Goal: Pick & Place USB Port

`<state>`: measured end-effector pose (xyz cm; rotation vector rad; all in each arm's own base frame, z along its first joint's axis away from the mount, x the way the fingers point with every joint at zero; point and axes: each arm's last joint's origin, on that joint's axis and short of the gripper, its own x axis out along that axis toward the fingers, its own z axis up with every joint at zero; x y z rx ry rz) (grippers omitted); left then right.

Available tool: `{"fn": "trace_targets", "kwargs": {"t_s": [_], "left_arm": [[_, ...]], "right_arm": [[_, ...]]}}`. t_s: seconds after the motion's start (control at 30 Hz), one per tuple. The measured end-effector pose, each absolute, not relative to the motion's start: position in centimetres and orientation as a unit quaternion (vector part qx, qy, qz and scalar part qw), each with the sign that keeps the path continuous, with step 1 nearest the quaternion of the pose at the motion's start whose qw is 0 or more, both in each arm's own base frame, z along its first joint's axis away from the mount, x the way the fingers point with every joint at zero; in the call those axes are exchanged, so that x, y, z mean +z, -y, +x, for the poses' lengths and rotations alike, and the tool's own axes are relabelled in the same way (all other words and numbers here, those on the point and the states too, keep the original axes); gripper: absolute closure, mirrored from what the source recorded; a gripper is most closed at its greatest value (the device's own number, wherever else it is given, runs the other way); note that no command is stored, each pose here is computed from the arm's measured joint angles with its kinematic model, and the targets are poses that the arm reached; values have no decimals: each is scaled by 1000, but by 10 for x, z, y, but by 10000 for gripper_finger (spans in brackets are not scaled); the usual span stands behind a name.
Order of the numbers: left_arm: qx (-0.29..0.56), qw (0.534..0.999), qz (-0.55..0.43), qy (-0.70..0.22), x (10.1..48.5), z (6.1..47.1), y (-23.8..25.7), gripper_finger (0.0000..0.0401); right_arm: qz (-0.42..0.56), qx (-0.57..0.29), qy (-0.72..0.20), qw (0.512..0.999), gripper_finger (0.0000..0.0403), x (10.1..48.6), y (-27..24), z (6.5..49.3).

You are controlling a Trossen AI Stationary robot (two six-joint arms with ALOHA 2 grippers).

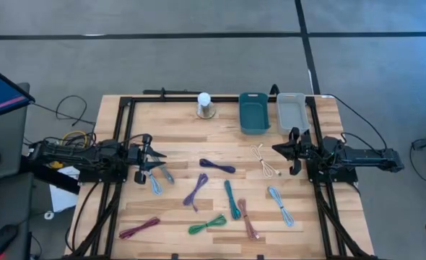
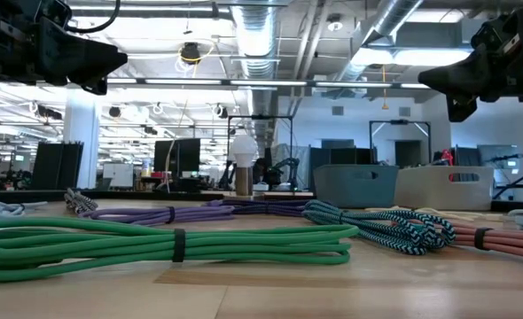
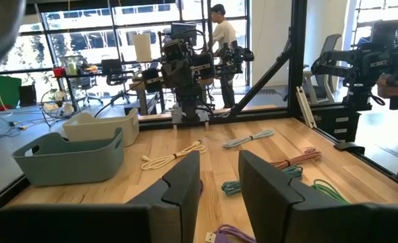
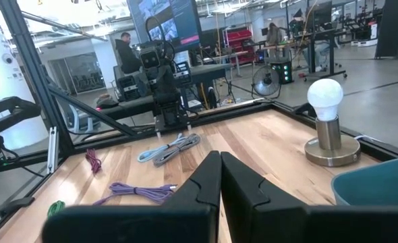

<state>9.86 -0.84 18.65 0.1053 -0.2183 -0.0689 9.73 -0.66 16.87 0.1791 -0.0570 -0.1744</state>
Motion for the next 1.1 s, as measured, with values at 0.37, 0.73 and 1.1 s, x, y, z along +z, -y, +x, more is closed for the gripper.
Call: {"fn": "trace_targets", "kwargs": {"t_s": [0.37, 0.73, 1.1], "left_arm": [[-34, 992, 52, 111, 187, 99, 8, 297], [-34, 992, 52, 113, 187, 98, 8, 297], [2, 993, 48, 110, 187, 99, 6, 297]], "right_arm": [[92, -87, 33, 991, 400, 170, 7, 97], [99, -190, 2, 977, 400, 212, 12, 78], [180, -242, -128, 945, 400, 215, 13, 84]]}}
